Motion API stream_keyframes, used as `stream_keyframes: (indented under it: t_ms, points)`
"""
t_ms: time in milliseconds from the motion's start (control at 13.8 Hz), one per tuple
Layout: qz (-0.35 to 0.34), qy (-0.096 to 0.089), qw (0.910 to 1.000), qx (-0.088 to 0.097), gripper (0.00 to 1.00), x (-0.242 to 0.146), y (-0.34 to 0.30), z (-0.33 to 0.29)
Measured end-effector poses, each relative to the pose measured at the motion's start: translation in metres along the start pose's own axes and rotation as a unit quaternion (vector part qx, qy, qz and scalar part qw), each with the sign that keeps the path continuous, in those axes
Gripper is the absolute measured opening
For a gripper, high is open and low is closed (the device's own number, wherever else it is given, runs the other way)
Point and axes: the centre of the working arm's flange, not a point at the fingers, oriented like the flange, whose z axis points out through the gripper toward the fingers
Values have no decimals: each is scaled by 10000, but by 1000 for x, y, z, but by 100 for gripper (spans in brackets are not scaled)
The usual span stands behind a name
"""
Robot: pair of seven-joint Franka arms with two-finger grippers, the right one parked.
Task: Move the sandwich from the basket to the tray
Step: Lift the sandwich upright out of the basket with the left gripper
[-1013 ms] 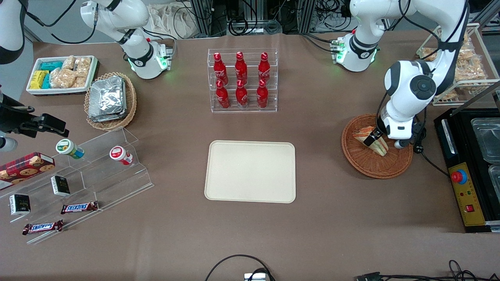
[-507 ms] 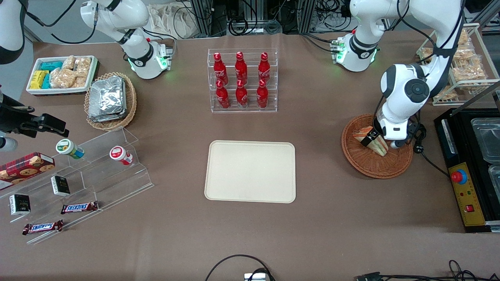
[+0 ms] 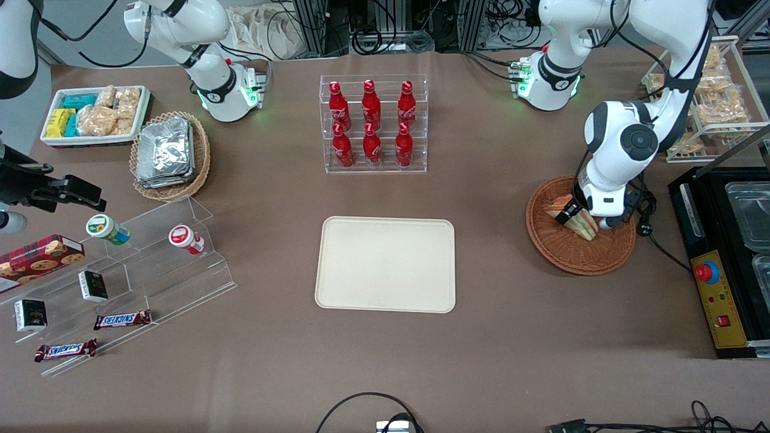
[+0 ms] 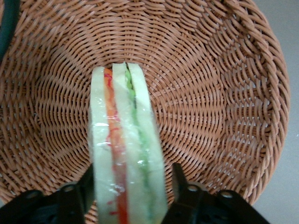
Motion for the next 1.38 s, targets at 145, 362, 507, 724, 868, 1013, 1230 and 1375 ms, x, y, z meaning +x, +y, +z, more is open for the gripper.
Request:
stream_keyframes:
  t_ms: [145,362,507,724,868,1013,1230,1375]
  points:
    - [-10,-1,10000,2,45,1,-1,0]
    - [-15,0,10000,2,33,1,-1,0]
    - [24,-7,10000,17,33,1,-2,-2]
    - [635,-57,9979,124,23,3,-1,-27]
    - [1108,1,9938,116,20,5,0,-62]
    - [1645,68,9863,120,20,6,3,-95]
    - [2799,73,9598,191,20,5,20,-141]
    - [3325,130,9428,198,20,-3,41,-163]
